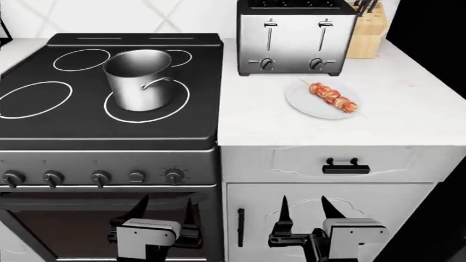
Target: Frozen meat rests on a plate on the counter. Retrieve the meat and place it in a pot on a burner. Then turn the burner on.
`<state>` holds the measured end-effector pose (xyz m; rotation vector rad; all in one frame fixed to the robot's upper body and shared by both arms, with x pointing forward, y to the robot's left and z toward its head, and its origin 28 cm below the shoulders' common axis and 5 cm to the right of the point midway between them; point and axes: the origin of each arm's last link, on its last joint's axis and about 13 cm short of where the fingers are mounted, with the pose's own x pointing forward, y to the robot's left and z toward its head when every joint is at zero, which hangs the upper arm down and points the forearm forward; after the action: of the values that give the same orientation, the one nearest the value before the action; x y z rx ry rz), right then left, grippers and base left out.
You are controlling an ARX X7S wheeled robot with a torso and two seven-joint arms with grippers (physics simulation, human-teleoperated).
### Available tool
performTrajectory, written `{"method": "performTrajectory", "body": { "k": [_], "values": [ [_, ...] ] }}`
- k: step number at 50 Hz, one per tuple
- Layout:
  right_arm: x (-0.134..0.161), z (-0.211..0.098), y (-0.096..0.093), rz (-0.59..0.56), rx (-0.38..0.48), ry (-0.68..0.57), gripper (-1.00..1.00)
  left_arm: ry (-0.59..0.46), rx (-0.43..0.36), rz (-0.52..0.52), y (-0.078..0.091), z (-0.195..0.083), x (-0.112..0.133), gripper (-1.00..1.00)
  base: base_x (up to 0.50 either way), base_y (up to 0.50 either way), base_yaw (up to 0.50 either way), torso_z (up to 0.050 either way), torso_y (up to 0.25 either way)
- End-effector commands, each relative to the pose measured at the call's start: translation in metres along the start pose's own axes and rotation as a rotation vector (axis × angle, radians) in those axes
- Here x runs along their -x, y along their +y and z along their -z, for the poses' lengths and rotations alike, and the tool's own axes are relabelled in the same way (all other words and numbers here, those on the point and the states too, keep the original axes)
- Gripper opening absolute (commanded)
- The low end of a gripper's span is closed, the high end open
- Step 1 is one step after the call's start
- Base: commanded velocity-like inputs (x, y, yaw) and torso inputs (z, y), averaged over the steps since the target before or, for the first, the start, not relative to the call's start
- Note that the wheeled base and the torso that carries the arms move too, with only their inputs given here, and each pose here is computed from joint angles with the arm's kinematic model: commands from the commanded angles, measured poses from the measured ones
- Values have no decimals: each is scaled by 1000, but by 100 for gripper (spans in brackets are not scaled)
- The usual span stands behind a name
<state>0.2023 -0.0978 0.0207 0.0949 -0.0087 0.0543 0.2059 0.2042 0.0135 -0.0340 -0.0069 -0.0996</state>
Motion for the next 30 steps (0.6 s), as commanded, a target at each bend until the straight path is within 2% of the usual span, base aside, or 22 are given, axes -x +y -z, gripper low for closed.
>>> {"method": "performTrajectory", "body": {
  "k": [1,30],
  "values": [
    [1,1,-1,0,-8,7,100,7,0,5,-1,2,1,100,0,-500,0,50,0],
    [-5,-9,-6,34,4,-14,100,16,-8,34,-3,-3,-1,100,0,-500,0,50,0]
  ]
}}
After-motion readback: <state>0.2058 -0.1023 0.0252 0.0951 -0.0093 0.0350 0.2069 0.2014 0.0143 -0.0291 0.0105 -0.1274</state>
